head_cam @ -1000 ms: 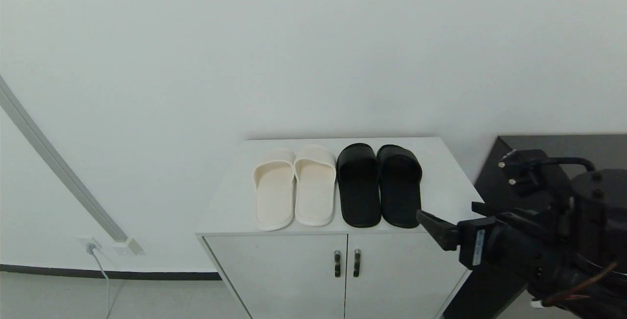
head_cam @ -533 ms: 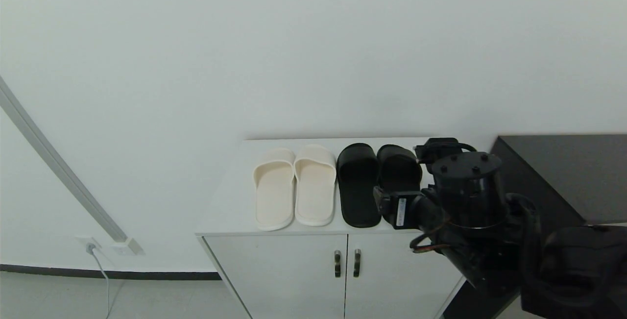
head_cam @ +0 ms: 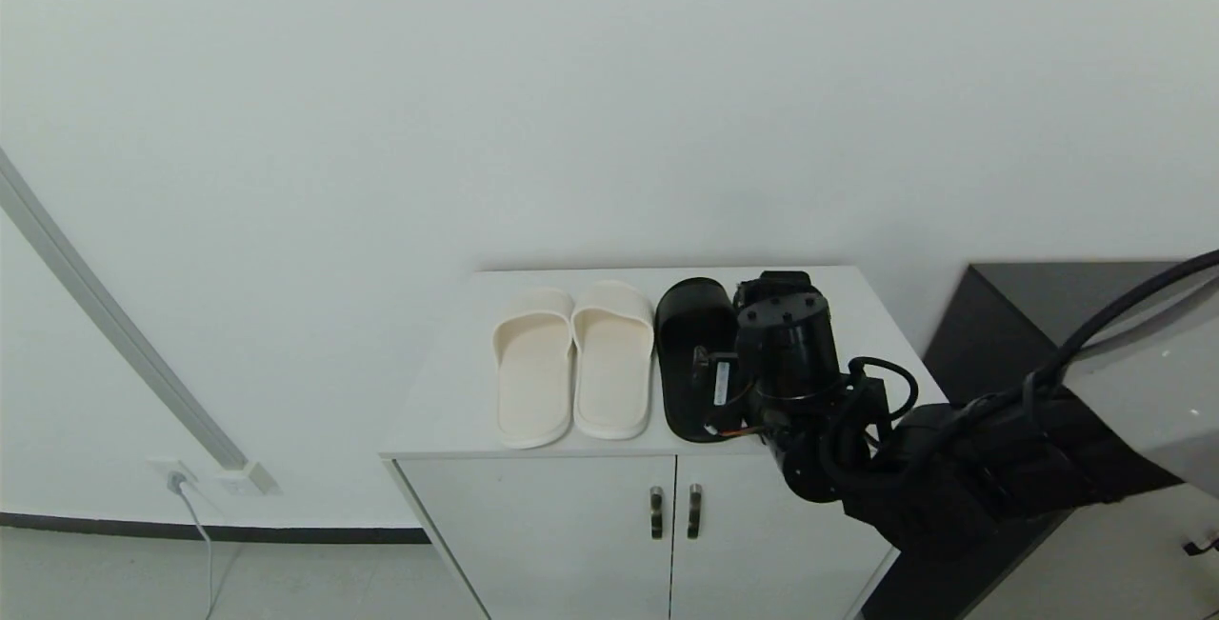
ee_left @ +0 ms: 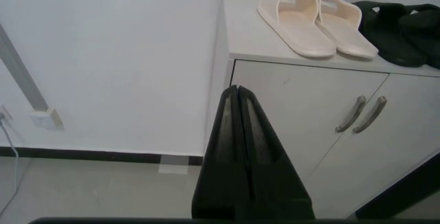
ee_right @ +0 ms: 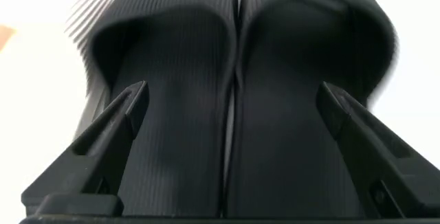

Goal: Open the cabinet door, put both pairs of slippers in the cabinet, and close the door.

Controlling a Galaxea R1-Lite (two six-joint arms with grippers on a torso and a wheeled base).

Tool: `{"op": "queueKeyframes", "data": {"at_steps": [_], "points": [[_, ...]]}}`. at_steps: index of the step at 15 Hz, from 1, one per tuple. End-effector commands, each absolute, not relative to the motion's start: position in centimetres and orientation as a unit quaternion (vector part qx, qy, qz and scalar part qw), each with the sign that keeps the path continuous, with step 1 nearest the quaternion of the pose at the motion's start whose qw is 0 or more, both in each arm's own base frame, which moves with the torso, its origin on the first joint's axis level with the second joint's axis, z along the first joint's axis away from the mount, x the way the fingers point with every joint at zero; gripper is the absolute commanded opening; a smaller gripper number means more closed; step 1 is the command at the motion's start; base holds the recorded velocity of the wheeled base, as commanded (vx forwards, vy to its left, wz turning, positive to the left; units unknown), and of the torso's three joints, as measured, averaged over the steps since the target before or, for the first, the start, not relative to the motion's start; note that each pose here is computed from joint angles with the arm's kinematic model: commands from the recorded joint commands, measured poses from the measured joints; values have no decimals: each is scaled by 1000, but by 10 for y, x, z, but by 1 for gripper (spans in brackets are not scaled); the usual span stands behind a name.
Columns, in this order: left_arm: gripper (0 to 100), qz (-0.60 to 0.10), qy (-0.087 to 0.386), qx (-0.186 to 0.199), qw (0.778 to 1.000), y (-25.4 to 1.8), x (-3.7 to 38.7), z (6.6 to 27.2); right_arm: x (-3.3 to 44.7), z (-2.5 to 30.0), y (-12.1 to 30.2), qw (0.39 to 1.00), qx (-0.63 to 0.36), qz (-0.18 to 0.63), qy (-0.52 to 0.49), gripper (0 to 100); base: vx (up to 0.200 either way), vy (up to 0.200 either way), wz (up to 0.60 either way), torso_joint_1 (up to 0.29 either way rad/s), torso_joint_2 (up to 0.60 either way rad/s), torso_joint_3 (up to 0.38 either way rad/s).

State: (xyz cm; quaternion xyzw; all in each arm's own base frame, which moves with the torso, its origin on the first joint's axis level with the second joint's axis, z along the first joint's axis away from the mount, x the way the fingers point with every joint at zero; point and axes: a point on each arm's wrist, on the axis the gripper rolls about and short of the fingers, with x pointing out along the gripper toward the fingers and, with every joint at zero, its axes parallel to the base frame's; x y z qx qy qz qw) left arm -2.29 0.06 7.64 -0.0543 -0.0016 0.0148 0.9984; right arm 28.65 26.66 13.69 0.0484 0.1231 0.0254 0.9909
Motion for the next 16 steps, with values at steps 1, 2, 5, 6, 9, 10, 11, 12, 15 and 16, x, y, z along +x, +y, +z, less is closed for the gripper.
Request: {"op": "queueKeyframes", "data": {"at_steps": [1,2,5,6,9,10,11,12,15,16], "points": [[0,16,-1,-54,998,1,-23,76,307,123,272,991,41,14,126,100,0,0,0,0,0,0],[0,15,-1,-55,998,1,-23,76,317,122,271,992,40,5,122,100,0,0,0,0,0,0],[0,16,-2,-55,998,1,-23,77,333,123,273,993,35,-2,111,100,0,0,0,0,0,0],[0,16,-1,-55,998,1,-23,76,336,123,273,993,34,-4,109,100,0,0,0,0,0,0],[0,16,-1,-55,998,1,-23,76,350,124,274,995,29,-10,99,100,0,0,0,0,0,0],[0,16,-1,-55,998,1,-23,76,354,124,275,995,29,-11,95,100,0,0,0,0,0,0],[0,16,-2,-55,998,1,-23,77,359,124,275,995,27,-13,92,100,0,0,0,0,0,0],[0,15,-1,-55,998,1,-23,76,362,124,275,996,27,-15,89,100,0,0,0,0,0,0],[0,16,-1,-55,998,1,-23,76,365,123,276,996,28,-17,89,0,0,0,0,0,0,0],[0,16,-2,-55,998,1,-23,77,366,122,275,995,27,-18,89,0,0,0,0,0,0,0]]}}
